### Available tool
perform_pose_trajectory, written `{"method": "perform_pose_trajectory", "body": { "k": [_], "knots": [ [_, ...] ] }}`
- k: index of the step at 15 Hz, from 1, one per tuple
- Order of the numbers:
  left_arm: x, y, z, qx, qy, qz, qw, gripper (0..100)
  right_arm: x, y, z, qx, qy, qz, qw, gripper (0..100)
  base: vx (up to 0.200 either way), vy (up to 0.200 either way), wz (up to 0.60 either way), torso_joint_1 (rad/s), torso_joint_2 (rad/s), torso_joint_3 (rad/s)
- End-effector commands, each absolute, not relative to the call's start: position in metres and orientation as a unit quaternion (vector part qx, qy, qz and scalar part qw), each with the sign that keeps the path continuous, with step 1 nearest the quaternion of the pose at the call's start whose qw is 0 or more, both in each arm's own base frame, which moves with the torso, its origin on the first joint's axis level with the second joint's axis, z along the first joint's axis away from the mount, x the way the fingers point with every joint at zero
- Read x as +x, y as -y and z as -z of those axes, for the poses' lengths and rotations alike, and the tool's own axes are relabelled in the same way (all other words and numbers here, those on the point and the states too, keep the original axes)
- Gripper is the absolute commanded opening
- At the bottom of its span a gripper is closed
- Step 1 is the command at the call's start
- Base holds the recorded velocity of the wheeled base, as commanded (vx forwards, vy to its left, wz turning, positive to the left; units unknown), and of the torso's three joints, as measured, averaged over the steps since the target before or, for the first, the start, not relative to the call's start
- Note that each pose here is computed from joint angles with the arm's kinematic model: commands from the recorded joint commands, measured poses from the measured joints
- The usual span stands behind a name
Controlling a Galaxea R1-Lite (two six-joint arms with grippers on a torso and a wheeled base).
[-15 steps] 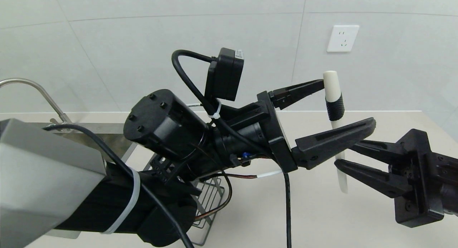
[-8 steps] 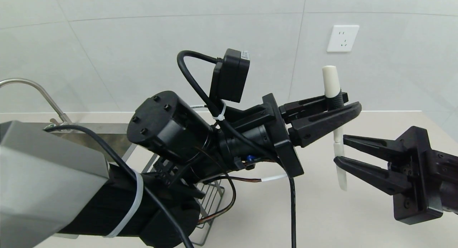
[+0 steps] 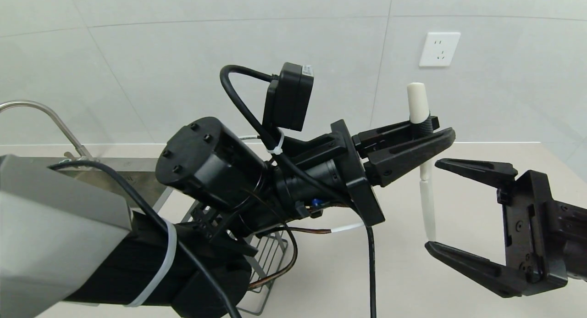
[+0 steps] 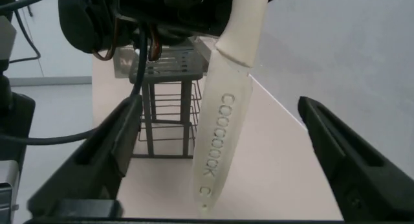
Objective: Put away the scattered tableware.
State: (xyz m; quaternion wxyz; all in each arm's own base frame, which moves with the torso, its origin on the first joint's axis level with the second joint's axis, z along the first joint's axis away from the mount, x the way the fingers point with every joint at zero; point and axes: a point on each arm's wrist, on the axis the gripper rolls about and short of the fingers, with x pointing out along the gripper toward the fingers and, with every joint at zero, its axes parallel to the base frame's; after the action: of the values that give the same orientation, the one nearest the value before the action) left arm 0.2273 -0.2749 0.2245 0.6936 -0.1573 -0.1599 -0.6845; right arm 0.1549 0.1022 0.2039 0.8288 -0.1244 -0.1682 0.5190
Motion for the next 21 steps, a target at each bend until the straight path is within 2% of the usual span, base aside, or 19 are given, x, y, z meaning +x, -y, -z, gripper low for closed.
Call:
{"method": "perform_pose_trajectory", "body": {
  "k": [1,2,4,5,8,10,12,13,15,16,18,20,21],
  "knots": [
    [0.224,0.252,-0.231,-0.146,0.146,0.669,0.714,0,0.142,-0.083,-0.202,-0.128,0.171,-0.488,0.846,100,0.000,0.000,0.00,0.000,0.00,0.000],
    [0.225,0.232,-0.232,-0.120,0.127,0.649,0.741,0,0.132,-0.067,-0.200,-0.133,0.174,-0.458,0.861,100,0.000,0.000,0.00,0.000,0.00,0.000],
    [0.230,0.200,-0.233,-0.052,0.136,0.606,0.782,0,0.100,-0.044,-0.198,-0.149,0.205,-0.410,0.876,100,0.000,0.000,0.00,0.000,0.00,0.000],
    [0.229,0.194,-0.234,-0.039,0.141,0.599,0.788,0,0.090,-0.037,-0.198,-0.154,0.219,-0.392,0.881,0,0.000,0.000,0.00,0.000,0.00,0.000],
    [0.220,0.172,-0.241,-0.022,0.147,0.579,0.801,0,0.028,-0.014,-0.181,-0.191,0.274,-0.270,0.903,0,0.000,0.000,0.00,0.000,0.00,0.000],
    [0.219,0.153,-0.244,0.007,0.154,0.553,0.819,0,-0.010,-0.013,-0.161,-0.204,0.286,-0.239,0.906,0,0.000,0.000,0.00,0.000,0.00,0.000],
    [0.220,0.141,-0.243,0.036,0.153,0.533,0.831,0,-0.033,-0.012,-0.126,-0.189,0.256,-0.228,0.920,0,0.000,0.000,0.00,0.000,0.00,0.000],
    [0.219,0.141,-0.241,0.038,0.147,0.532,0.833,0,-0.033,-0.011,-0.114,-0.168,0.220,-0.222,0.935,0,0.000,0.000,0.00,0.000,0.00,0.000],
    [0.217,0.139,-0.240,0.045,0.151,0.528,0.834,0,-0.032,-0.011,-0.111,-0.158,0.204,-0.225,0.939,0,0.000,0.000,0.00,0.000,0.00,0.000],
    [0.219,0.136,-0.240,0.049,0.153,0.522,0.838,0,-0.030,-0.012,-0.104,-0.159,0.174,-0.247,0.940,0,0.000,0.000,0.00,0.000,0.00,0.000],
    [0.216,0.124,-0.246,0.053,0.163,0.507,0.845,0,-0.032,-0.014,-0.102,-0.177,0.176,-0.311,0.917,0,0.000,0.000,0.00,0.000,0.00,0.000],
    [0.219,0.109,-0.250,0.060,0.170,0.479,0.859,0,-0.030,-0.014,-0.097,-0.167,0.152,-0.318,0.921,0,0.000,0.000,0.00,0.000,0.00,0.000],
    [0.221,0.104,-0.251,0.065,0.173,0.469,0.864,0,-0.028,-0.013,-0.091,-0.154,0.117,-0.296,0.935,0,0.000,0.000,0.00,0.000,0.00,0.000]
  ]
}}
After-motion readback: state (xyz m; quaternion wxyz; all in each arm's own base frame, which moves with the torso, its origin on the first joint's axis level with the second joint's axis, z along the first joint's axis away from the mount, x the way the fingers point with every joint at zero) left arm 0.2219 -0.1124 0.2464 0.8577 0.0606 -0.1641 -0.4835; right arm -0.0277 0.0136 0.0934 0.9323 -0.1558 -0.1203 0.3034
